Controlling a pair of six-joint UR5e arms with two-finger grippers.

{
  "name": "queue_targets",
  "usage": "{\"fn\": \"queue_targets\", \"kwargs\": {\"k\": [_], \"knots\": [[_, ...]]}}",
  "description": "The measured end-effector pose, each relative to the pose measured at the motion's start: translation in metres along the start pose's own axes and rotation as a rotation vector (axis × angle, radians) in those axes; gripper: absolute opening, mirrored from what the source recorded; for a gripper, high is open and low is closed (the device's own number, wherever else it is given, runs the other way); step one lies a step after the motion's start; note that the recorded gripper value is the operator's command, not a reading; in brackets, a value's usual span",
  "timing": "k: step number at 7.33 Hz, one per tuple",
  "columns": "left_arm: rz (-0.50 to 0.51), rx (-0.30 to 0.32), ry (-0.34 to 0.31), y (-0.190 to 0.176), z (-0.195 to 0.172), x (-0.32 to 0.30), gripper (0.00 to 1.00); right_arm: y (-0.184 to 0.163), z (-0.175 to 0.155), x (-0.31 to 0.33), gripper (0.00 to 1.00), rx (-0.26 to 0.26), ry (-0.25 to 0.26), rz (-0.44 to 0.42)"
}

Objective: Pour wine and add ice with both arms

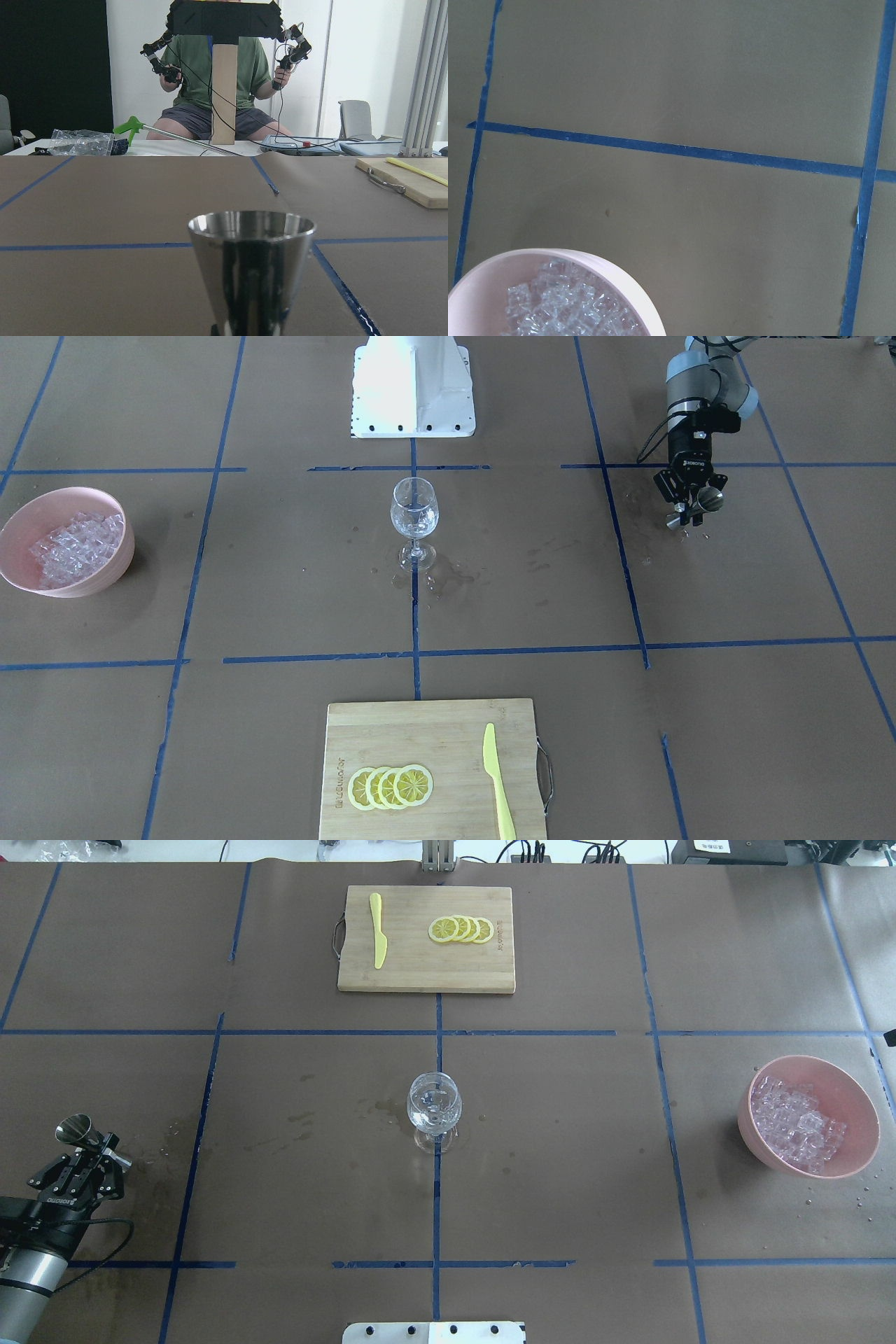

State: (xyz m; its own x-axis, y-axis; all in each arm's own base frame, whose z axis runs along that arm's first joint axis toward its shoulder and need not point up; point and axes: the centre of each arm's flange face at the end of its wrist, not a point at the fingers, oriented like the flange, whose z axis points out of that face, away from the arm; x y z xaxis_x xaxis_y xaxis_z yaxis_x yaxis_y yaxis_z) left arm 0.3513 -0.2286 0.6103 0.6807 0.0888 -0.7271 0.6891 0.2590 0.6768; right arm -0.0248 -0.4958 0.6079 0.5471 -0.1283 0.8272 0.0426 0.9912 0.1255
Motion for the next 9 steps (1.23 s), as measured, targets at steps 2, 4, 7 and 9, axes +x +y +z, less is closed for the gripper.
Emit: {"fn": "queue_targets", "kwargs": {"k": [2, 4, 7, 9], "knots": [[0.004, -0.006, 0.004, 0.003, -0.002, 0.000, 0.39, 0.000, -0.001, -0.002, 1.00, 0.002, -0.002, -0.002], [0.005, -0.011, 0.008, 0.005, -0.003, 0.001, 0.44, 0.000, -0.003, -0.004, 1.00, 0.004, -0.007, -0.005], [0.010, -0.017, 0.012, 0.006, -0.005, 0.002, 1.00, 0.001, -0.005, -0.009, 1.00, 0.005, -0.024, -0.005], [0.021, -0.051, 0.023, 0.009, -0.006, 0.000, 1.00, 0.003, -0.008, -0.014, 1.00, 0.010, -0.027, -0.007]]}}
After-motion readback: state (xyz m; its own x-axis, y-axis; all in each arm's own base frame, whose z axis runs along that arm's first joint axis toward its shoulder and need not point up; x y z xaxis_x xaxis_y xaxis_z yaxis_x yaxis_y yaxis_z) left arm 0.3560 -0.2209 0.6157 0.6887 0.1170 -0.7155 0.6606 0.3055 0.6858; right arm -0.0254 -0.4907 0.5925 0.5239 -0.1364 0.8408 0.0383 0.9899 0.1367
